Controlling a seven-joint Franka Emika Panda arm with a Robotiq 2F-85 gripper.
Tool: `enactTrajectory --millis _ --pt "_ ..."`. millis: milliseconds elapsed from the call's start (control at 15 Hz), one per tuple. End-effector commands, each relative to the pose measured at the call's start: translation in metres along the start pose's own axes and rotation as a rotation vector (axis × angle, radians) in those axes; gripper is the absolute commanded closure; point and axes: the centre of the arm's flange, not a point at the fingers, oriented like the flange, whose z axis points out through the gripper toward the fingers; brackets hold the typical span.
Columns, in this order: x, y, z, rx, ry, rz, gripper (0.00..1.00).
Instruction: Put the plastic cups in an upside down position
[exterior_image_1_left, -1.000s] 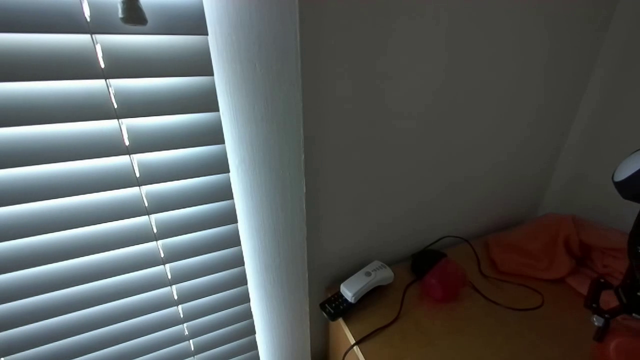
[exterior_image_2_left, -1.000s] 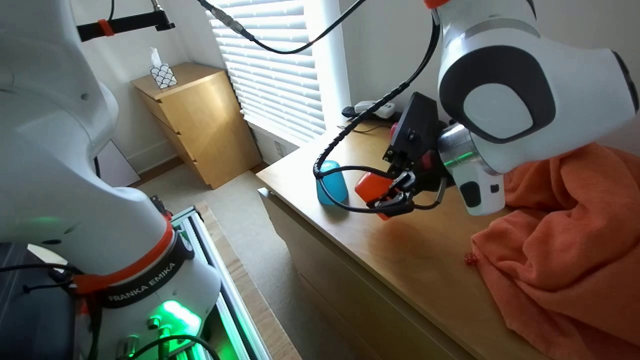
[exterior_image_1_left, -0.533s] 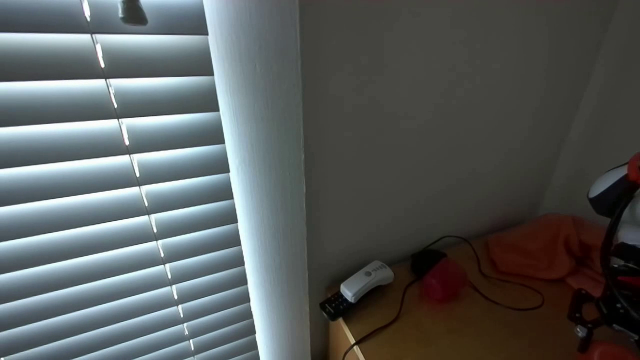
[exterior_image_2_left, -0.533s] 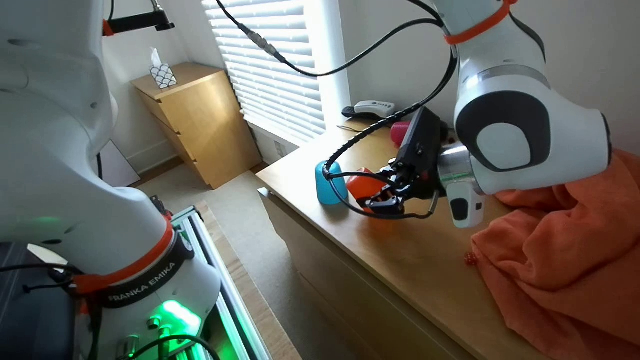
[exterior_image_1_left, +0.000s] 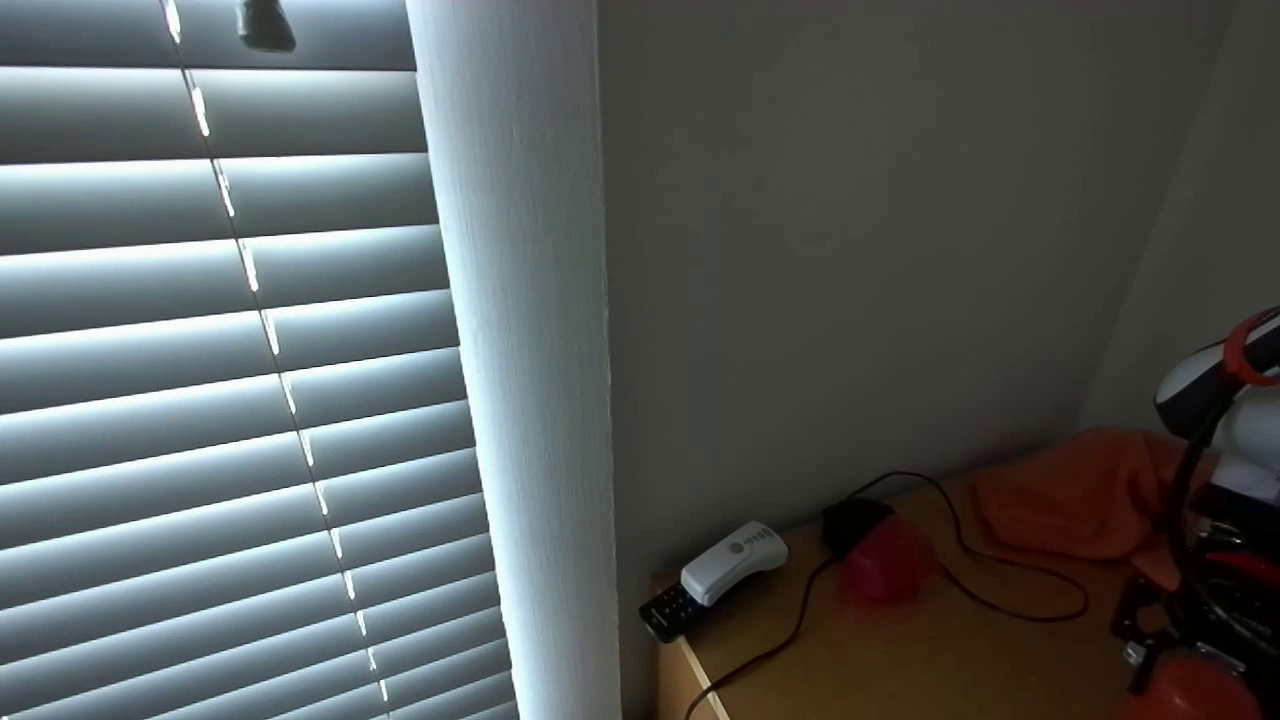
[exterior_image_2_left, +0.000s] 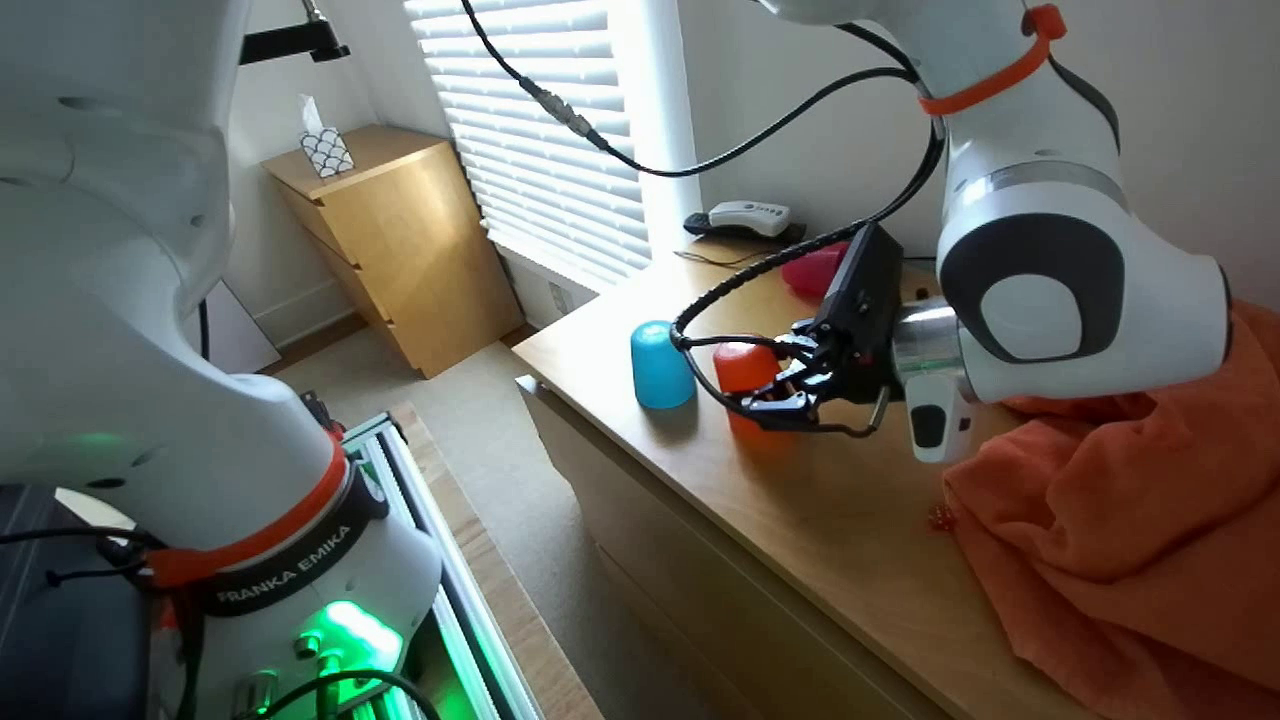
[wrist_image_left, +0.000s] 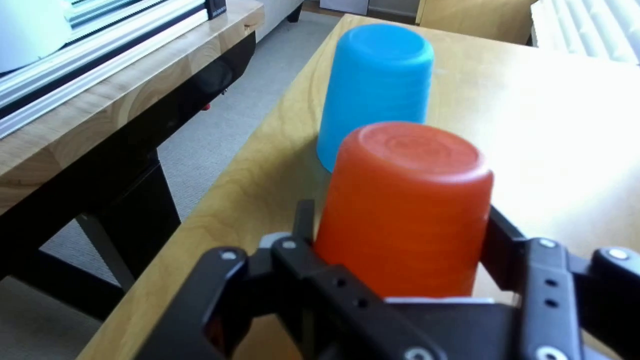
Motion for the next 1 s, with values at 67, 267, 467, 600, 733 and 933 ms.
enactTrajectory --millis 67,267,467,600,733,933 --pt "0.017 -0.005 -0.002 -0.001 0.046 0.066 0.00" --pt "0.008 -0.005 -0.005 -0.009 0.112 0.082 0.00" --pt "-0.010 -0.008 -0.011 -0.021 0.207 0.086 0.00" --pt "-0.027 -0.012 -0.016 -0.042 0.285 0.077 0.00" --pt "-0.043 -0.017 -0.021 -0.065 0.391 0.074 0.00" --pt "-0.071 -0.033 -0.027 -0.087 0.553 0.063 0.00"
